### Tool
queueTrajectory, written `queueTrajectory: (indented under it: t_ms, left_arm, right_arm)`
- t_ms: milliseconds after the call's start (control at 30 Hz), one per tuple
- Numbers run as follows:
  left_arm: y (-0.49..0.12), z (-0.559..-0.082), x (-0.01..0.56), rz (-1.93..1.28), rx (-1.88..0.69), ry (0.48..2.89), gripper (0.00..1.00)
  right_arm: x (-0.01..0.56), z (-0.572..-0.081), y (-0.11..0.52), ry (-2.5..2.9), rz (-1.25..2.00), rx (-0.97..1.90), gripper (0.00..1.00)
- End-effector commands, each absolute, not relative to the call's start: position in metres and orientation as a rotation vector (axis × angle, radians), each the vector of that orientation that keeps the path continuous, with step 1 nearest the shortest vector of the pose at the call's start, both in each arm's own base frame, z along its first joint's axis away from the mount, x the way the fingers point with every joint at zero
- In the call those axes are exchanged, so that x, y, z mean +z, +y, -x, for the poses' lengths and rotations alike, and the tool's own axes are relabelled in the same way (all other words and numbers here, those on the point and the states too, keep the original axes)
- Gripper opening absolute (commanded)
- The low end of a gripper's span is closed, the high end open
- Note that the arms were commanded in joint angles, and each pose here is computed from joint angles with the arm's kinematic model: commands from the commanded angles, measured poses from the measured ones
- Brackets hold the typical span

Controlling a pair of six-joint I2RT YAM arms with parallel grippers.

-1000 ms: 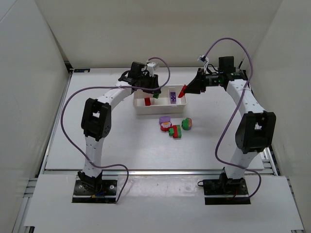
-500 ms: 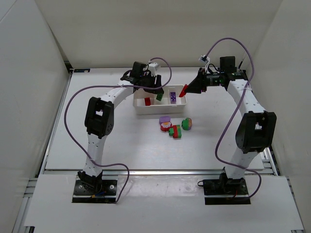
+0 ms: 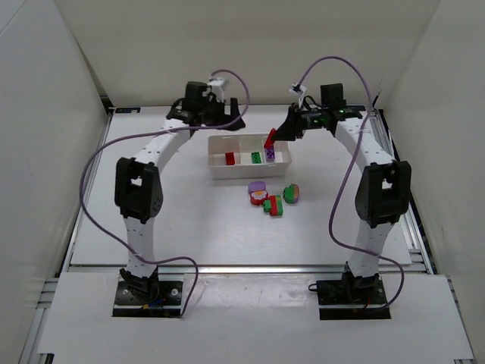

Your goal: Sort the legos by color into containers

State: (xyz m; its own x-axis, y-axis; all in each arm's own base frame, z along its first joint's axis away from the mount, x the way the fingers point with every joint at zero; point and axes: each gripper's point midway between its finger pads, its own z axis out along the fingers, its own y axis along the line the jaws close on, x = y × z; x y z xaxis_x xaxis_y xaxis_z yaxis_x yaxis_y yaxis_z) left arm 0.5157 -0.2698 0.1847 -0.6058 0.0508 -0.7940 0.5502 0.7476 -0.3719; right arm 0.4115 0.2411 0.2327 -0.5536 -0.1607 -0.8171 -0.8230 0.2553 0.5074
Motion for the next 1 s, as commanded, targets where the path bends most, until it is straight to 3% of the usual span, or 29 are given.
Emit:
queueTrajectory:
  t_ms: [0,300,700,800,833,900,933,967]
  left_arm:
    - [-0.201,-0.514,0.308,-0.299,-0.623,1.936,0.99]
    - [-0.107,-0.476,0.302,-0.202,-0.606,2.032,1.00]
    - [-0.089,-0.451,0.295,-0.208,-0.551,2.054,1.00]
    - [-0.094,-0.444,0.293,-0.242,-0.583,2.054,0.99]
    - [-0.095,-0.442,0.292,-0.249,-0.592,2.054,0.99]
    - [-0.091,-0.440,0.290,-0.252,-0.616,2.055,0.99]
    - [-0.092,-0.440,0.287,-0.255,-0.625,2.061,1.00]
    - [-0.095,-0.439,0.286,-0.269,-0.647,2.060,0.99]
  right_arm:
    - [0.246,-0.436,0.279,1.831,0.913,1.275,0.00]
    - [0.222,-0.471,0.353,1.878,0.862,1.261,0.00]
    - [0.159,-0.488,0.405,1.977,0.871,1.023,0.02]
    - [0.151,-0.492,0.410,1.990,0.878,0.995,0.26]
    - [0.150,-0.493,0.410,1.989,0.880,0.990,0.39]
    - [0.156,-0.493,0.408,1.980,0.885,0.960,0.53]
    - [0.157,-0.493,0.406,1.979,0.884,0.946,0.53]
    - [0.152,-0.490,0.404,1.990,0.894,0.936,0.59]
